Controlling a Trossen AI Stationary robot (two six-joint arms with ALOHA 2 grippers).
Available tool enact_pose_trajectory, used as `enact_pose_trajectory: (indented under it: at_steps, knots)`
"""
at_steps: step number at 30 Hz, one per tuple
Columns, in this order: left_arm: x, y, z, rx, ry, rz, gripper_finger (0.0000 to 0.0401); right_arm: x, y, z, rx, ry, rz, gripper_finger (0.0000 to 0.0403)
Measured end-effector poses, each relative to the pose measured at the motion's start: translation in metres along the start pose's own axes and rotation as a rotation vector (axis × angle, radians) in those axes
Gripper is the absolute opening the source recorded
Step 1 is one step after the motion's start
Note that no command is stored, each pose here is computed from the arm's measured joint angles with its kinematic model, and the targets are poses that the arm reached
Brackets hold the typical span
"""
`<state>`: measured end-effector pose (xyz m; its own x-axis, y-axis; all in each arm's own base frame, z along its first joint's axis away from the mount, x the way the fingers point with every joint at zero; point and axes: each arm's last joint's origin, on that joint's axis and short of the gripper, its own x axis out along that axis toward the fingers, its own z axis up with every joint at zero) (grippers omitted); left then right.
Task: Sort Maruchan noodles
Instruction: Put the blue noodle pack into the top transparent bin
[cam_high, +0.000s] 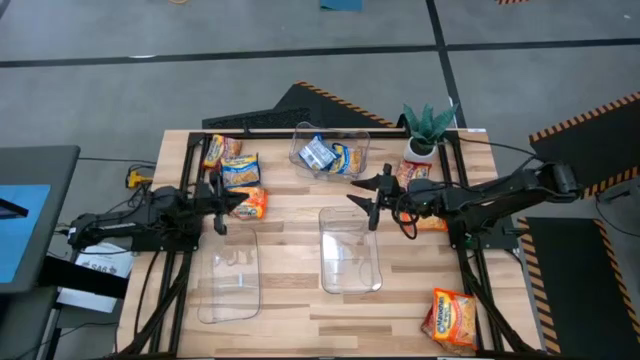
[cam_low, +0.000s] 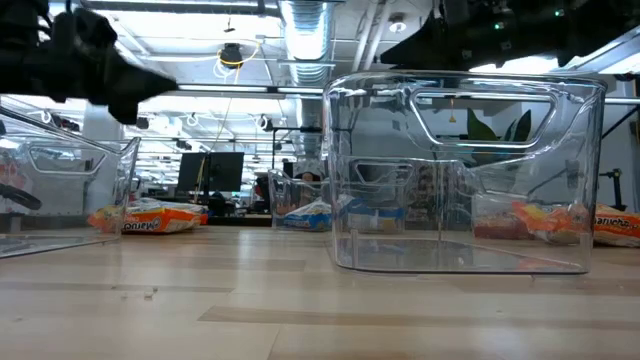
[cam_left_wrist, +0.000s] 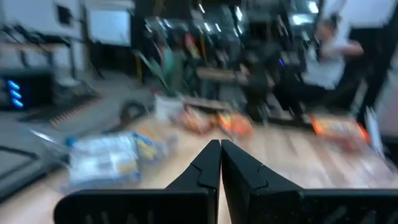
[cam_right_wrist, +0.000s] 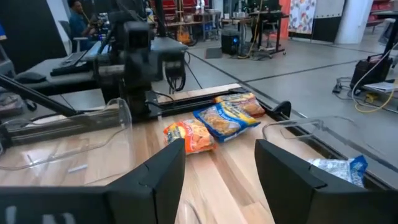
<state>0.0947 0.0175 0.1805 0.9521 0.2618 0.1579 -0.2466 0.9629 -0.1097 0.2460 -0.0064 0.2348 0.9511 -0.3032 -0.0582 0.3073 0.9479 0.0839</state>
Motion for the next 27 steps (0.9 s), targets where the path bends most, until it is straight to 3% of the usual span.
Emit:
enact_pose_trajectory:
  at_steps: [3, 5, 7, 13, 17, 20, 27]
  knots:
    - [0.0, 0.002, -0.001, 0.03, 0.006, 0.071, 0.0007, 0.004, 0.0, -0.002, -0.002, -0.009, -0.003, 0.0216]
    - [0.001, 0.006, -0.008, 0.042, 0.099, 0.178, 0.0022, 0.006, -0.002, -0.004, -0.003, -0.006, -0.011, 0.0216]
    - [0.002, 0.009, -0.011, 0.042, 0.194, 0.291, 0.0047, 0.009, -0.003, -0.005, -0.002, -0.012, -0.019, 0.0216]
    - [0.013, 0.02, -0.007, 0.013, 0.35, 0.497, 0.0141, 0.015, -0.01, -0.01, 0.038, -0.01, -0.05, 0.0216]
    - [0.017, 0.032, -0.009, 0.017, 0.441, 0.745, 0.0186, 0.016, -0.012, -0.011, 0.07, 0.003, -0.059, 0.0216]
    - [0.016, 0.042, -0.014, 0.025, 0.477, 0.93, 0.0198, 0.015, -0.012, -0.013, 0.068, 0.021, -0.057, 0.0216]
    - [0.014, 0.058, -0.018, -0.031, 0.511, 1.047, 0.0192, 0.014, -0.008, -0.013, 0.068, 0.023, -0.044, 0.0216]
